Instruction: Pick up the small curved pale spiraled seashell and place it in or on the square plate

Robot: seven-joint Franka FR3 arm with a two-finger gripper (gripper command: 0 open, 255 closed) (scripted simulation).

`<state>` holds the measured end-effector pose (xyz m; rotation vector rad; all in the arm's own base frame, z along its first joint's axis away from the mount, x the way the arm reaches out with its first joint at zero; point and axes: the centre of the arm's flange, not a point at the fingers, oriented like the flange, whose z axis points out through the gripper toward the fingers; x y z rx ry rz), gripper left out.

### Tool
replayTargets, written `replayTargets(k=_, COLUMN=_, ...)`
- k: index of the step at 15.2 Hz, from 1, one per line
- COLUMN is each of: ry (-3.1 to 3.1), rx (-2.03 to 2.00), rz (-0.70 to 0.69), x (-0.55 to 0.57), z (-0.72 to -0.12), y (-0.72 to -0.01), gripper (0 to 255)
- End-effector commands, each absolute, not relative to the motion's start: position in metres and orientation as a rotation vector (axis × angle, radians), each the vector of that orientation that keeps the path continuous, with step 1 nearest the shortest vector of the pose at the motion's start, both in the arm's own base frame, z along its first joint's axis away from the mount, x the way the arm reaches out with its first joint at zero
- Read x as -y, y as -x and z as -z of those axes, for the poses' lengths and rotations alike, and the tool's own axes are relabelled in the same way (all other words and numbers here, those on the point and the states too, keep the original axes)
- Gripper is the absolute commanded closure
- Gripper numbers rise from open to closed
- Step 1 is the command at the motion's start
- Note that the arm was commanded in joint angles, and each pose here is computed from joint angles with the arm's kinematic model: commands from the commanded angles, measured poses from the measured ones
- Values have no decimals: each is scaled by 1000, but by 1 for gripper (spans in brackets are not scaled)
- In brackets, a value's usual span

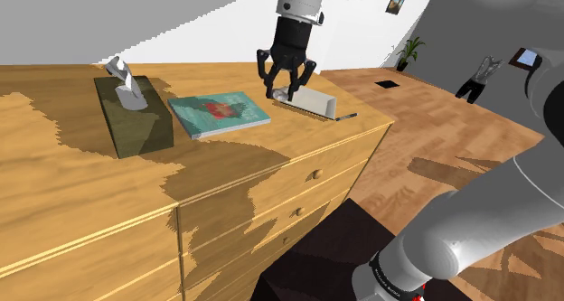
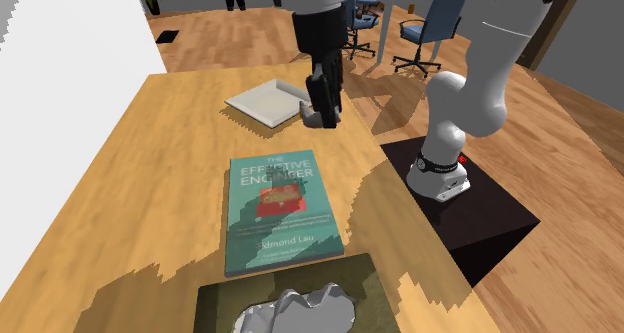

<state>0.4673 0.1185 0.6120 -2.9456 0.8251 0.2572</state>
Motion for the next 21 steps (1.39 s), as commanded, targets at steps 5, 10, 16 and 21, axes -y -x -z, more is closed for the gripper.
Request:
replayTargets(k=5, ry=2946, rx=-823, rz=-257, x=-41, z=-613, y=-490, gripper=255)
replayTargets(k=10, ry=2946, rx=-823, rz=-257, x=22, z=-613, y=-508, gripper=255)
replayTargets(k=16, ry=2946, rx=-823, rz=-257, x=106, z=-612, y=-531, gripper=255)
replayTargets(k=21, ry=2946, rx=-823, rz=-257, x=106, z=-586, y=-531, gripper=255)
